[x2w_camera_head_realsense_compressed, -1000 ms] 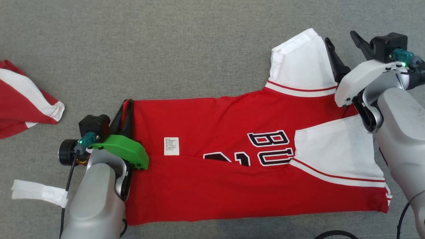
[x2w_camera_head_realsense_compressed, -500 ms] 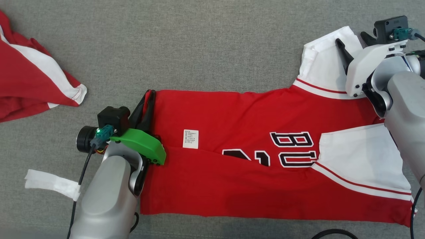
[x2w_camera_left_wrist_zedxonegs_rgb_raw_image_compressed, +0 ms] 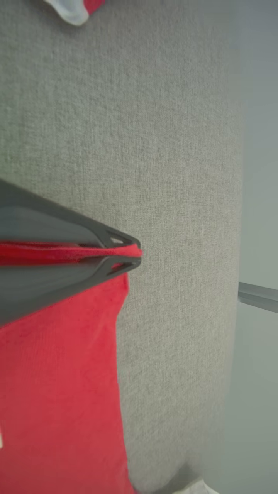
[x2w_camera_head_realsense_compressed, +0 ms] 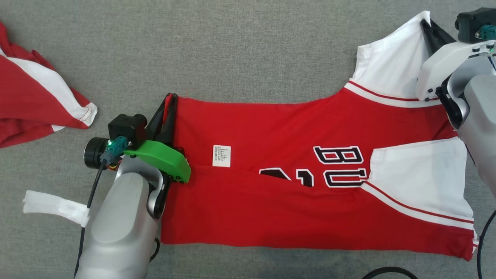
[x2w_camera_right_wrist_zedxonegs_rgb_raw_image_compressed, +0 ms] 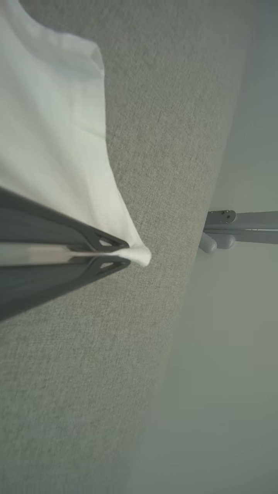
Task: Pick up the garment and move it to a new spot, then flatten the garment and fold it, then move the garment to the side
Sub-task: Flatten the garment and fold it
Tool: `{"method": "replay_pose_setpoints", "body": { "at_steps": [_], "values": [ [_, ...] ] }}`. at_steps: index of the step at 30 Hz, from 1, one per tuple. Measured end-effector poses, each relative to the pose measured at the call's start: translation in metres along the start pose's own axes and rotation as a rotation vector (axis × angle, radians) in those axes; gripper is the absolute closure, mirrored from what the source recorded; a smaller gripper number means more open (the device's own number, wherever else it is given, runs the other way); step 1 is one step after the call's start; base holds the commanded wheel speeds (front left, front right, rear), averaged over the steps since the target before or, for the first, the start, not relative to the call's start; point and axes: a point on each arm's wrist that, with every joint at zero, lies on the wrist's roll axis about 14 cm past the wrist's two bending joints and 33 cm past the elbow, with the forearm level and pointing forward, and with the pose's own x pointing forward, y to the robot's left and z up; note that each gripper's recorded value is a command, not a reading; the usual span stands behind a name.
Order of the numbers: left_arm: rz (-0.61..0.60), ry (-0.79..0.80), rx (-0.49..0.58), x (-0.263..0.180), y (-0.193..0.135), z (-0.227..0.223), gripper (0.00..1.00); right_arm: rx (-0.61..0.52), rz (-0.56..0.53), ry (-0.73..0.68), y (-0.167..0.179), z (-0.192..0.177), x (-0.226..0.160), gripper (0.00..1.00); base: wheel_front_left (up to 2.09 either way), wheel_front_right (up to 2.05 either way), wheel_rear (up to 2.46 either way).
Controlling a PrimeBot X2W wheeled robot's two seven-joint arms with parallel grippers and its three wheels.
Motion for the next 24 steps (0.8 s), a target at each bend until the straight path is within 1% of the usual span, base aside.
{"method": "replay_pose_setpoints", "body": {
  "at_steps": [5, 7, 12, 13, 21, 24],
  "values": [
    [-0.008, -0.053, 0.008, -0.002, -0.004, 0.021, 1.00, 0.001, -0.015, -0.067, -0.004, 0.020, -0.012, 1.00, 0.00, 0.00, 0.00],
    [-0.008, -0.065, 0.015, -0.007, -0.006, 0.025, 1.00, 0.020, -0.023, -0.080, -0.005, 0.022, -0.021, 1.00, 0.00, 0.00, 0.00],
    [-0.012, -0.104, 0.008, -0.028, -0.012, 0.035, 1.00, 0.083, -0.023, -0.197, -0.003, 0.050, -0.049, 1.00, 0.00, 0.00, 0.00],
    [-0.012, -0.104, 0.008, -0.028, -0.012, 0.035, 1.00, 0.083, -0.023, -0.197, -0.003, 0.050, -0.049, 1.00, 0.00, 0.00, 0.00],
    [0.003, -0.107, 0.011, -0.066, -0.010, 0.030, 1.00, 0.133, -0.041, -0.296, -0.002, 0.054, -0.117, 1.00, 0.00, 0.00, 0.00],
    [-0.002, -0.113, 0.010, -0.074, -0.014, 0.030, 1.00, 0.164, -0.045, -0.295, 0.004, 0.039, -0.142, 1.00, 0.00, 0.00, 0.00]
  ]
}}
